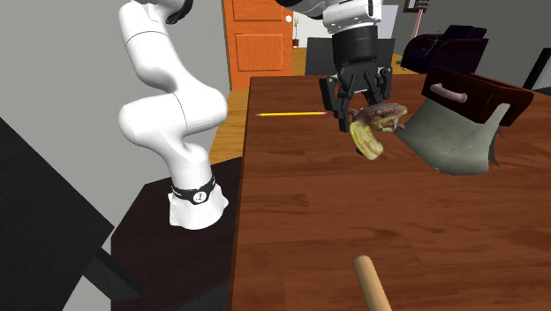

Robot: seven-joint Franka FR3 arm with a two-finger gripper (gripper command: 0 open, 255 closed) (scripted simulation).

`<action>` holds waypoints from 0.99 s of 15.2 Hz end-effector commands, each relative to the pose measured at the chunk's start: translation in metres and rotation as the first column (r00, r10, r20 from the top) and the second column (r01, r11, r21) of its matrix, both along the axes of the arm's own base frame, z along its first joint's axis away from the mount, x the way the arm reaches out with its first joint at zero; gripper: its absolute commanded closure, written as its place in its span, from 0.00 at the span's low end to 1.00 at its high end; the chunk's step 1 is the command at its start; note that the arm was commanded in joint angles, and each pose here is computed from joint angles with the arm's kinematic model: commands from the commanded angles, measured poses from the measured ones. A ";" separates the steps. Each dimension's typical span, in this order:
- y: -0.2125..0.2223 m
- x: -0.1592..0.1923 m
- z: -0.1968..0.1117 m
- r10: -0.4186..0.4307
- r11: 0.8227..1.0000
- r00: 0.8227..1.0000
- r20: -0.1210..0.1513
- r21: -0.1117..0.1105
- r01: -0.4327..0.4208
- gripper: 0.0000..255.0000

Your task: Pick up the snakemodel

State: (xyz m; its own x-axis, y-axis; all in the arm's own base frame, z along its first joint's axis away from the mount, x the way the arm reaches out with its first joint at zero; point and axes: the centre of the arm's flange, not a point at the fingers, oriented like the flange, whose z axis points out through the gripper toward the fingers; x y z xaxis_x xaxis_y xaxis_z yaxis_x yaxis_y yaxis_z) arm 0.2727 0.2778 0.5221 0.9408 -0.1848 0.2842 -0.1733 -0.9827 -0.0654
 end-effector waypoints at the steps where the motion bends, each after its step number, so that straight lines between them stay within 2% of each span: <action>1: 0.000 0.000 -0.001 -0.001 1.000 1.000 -0.002 -0.001 0.001 1.00; 4: 0.000 0.000 -0.001 -0.001 1.000 1.000 -0.002 -0.001 0.001 1.00; 15: 0.000 0.000 0.057 -0.001 1.000 1.000 -0.002 -0.001 0.001 1.00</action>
State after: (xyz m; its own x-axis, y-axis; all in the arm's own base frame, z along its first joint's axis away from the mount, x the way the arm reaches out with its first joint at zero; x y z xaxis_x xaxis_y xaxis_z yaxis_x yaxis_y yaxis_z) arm 0.2732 0.2783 0.5733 0.9413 -0.1851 0.2824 -0.1741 -0.9826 -0.0639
